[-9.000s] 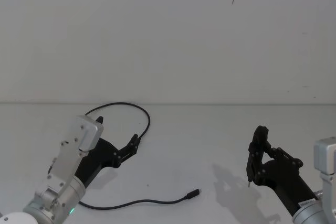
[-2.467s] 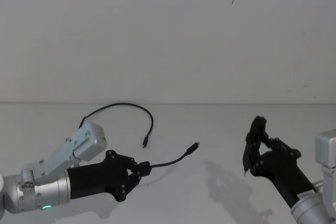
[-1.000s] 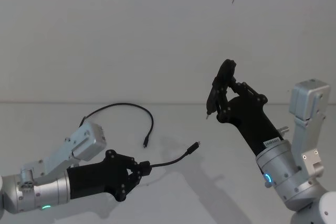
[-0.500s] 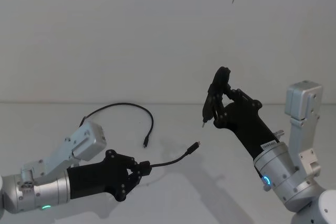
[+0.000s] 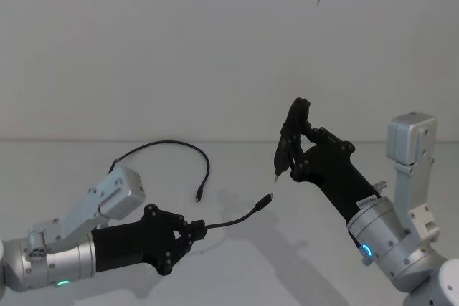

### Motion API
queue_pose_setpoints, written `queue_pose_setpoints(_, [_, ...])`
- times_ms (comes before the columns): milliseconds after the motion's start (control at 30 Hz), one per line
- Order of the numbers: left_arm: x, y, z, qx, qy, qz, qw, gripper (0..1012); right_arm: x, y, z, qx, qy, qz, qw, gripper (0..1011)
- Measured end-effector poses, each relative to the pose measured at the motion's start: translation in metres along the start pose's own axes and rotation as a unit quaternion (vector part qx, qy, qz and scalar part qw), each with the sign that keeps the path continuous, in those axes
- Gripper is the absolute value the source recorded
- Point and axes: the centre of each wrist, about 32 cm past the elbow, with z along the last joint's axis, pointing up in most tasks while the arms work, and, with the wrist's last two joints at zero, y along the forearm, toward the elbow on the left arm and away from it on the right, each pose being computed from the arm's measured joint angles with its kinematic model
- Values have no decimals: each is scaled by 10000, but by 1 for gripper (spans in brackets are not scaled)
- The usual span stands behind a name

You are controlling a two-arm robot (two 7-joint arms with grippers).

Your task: Pick up the data cable with the one hand.

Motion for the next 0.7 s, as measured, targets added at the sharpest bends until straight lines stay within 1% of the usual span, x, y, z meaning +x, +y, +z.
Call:
queue_pose_setpoints(367, [0,0,0,0,0,0,10000,42,-14,0,10,-70,49,79,9999,269])
queue_pose_setpoints(700, [0,0,0,0,0,0,10000,42,7,-31,40,-190,3,137,9997,269])
